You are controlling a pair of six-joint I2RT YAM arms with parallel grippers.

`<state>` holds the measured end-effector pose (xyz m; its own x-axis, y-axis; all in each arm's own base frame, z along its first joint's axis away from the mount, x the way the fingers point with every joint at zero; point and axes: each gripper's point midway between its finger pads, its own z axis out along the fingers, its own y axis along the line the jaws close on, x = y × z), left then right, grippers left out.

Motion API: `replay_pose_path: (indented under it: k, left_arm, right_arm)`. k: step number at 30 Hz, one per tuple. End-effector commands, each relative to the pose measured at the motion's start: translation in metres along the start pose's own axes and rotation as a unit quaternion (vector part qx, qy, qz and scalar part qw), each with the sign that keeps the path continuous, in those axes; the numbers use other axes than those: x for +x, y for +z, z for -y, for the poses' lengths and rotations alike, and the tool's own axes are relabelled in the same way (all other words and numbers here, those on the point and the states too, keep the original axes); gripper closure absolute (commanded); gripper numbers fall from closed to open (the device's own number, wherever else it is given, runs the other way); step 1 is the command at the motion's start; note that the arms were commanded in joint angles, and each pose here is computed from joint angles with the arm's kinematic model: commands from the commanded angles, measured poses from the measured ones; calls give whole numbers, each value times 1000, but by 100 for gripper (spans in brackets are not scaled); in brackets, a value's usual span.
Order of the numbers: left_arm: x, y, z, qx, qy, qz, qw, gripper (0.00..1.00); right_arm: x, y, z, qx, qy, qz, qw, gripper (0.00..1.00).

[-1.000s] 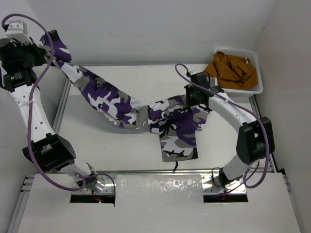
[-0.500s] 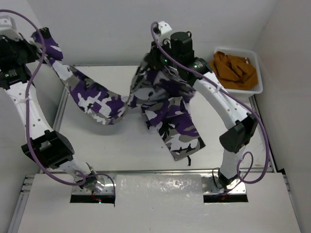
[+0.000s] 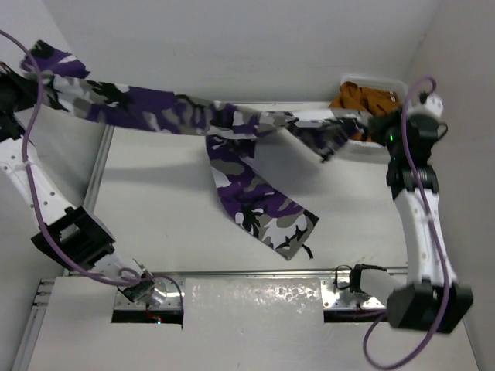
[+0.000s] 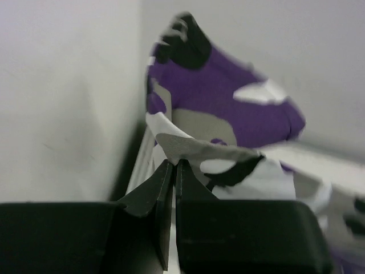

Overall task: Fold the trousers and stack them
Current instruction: Flatten the trousers out

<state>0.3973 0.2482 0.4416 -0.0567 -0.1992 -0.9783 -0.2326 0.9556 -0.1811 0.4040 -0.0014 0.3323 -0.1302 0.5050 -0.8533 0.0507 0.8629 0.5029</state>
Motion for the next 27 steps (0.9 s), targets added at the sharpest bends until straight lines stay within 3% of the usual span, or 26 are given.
replay_pose_path:
  k: [1,2,4,7,11,15,16,17,19,23,25,27]
  left_arm:
    - [28,-35,37,71,73,-28,994,100]
    - [35,-43,41,79,89,-40,992,100]
    - [79,-57,42,102,113,-120,981,100]
    - [145,-85,42,135,137,-220,956,100]
    - [220,-145,48,204,183,-355,894,100]
    - [280,-181,18,171,206,-465,844,100]
    - [288,-186,15,176,218,-476,834,100]
    - [296,-190,13,181,220,-486,826,100]
    - [316,-203,10,192,225,-512,806,94]
    - [336,-225,-4,188,252,-559,767,78]
    - [339,-235,-16,176,271,-584,745,75]
    - [334,-239,-26,160,287,-594,734,71]
  right_arm:
    - [0,-86,63,170,-46,56,983,100]
    - [14,-97,80,203,-56,47,976,100]
    - [61,-125,131,298,-67,6,952,100]
    - [98,-163,170,378,-56,2,924,100]
    - [115,-198,192,423,-46,29,904,100]
    - [119,-219,207,462,-89,16,882,100]
    - [119,-224,211,474,-97,17,875,96]
    - [119,-225,213,478,-103,16,872,70]
    - [119,-228,216,491,-103,19,865,38]
    - [99,-230,209,493,-108,36,863,22]
    - [78,-233,201,491,-114,63,862,20]
    - [54,-222,185,452,-143,82,877,22]
